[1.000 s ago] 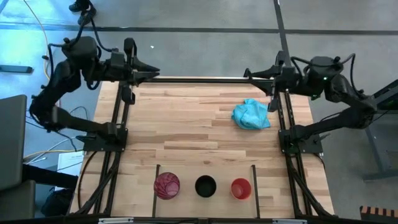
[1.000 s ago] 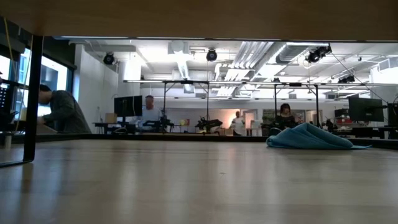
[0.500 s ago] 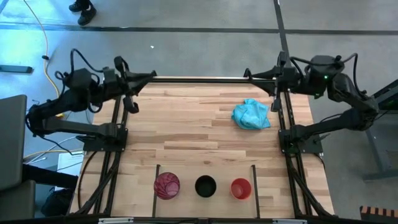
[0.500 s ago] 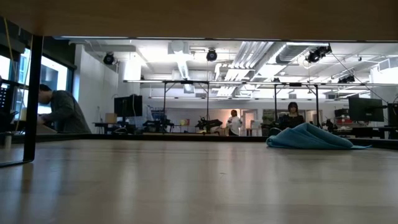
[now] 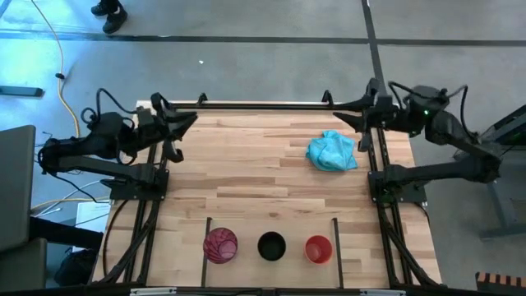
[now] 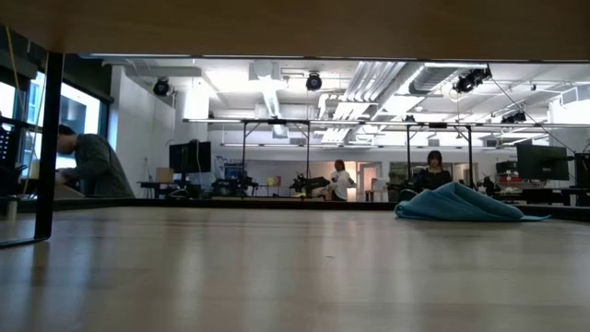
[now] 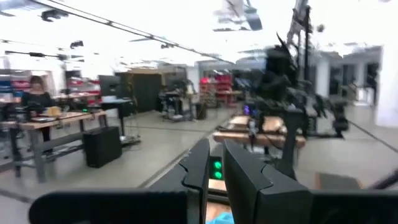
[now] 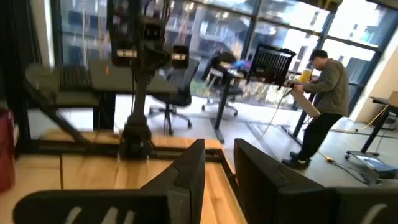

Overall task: Stack small to large cups/mugs on shelf
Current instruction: Return to Home Position

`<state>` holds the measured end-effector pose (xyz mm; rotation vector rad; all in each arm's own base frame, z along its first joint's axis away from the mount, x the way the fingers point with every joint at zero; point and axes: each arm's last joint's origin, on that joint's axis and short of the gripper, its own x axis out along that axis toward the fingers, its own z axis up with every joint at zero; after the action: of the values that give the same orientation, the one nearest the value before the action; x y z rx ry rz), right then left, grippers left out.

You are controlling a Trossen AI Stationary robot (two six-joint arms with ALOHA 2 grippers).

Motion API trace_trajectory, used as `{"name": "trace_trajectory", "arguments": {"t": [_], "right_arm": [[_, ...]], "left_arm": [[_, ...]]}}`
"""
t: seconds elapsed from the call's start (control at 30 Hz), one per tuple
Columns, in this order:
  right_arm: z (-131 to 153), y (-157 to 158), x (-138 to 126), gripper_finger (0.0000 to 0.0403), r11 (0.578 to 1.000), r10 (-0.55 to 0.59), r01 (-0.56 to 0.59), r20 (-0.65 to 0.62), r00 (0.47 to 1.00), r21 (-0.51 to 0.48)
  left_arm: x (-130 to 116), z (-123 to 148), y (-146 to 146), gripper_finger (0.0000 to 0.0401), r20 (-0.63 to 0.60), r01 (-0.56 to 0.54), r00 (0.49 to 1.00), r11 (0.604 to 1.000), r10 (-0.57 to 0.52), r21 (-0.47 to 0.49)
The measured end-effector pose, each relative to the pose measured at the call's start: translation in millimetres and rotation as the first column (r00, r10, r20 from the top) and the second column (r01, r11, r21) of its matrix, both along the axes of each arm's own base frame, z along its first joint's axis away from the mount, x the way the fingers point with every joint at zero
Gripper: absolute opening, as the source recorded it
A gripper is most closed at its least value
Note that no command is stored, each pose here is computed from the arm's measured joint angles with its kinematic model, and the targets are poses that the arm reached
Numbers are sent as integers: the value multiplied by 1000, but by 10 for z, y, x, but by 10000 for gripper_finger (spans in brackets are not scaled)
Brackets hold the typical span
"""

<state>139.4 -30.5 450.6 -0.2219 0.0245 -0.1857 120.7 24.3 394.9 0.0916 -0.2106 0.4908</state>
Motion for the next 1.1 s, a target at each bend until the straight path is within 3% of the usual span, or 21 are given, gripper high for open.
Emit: {"name": "trace_trajectory", "arguments": {"t": [0.2, 0.33, 0.47, 0.6, 0.87, 0.97, 1.1], "right_arm": [[-341, 31, -300, 78, 998, -30, 20, 183, 983, 52], [-563, 43, -463, 78, 994, -78, 53, 283, 956, 96], [-865, 31, -497, 78, 978, -114, 48, 326, 938, 204], [-1139, 31, -465, 78, 954, -85, -16, 319, 944, 299], [-1294, 67, -416, 78, 930, 75, -177, 304, 950, 321], [-1382, 70, -427, 78, 922, 72, -149, 222, 972, 357], [-1528, 68, -580, 78, 914, -30, -6, 82, 996, 406]], "left_arm": [[-225, -123, -46, 35, 103, -19, 994, 999, 24, -42], [-272, -238, -61, 35, 109, -33, 993, 997, 41, -74], [-258, -333, -74, 35, 116, -29, 992, 995, 40, -100], [-227, -400, -80, 35, 135, -16, 990, 994, 31, -111], [-192, -460, -96, 35, 154, 70, 987, 986, -47, -152], [-210, -457, -97, 35, 166, 81, 985, 983, -53, -164], [-279, -435, -102, 35, 199, 100, 978, 981, -66, -167]]}}
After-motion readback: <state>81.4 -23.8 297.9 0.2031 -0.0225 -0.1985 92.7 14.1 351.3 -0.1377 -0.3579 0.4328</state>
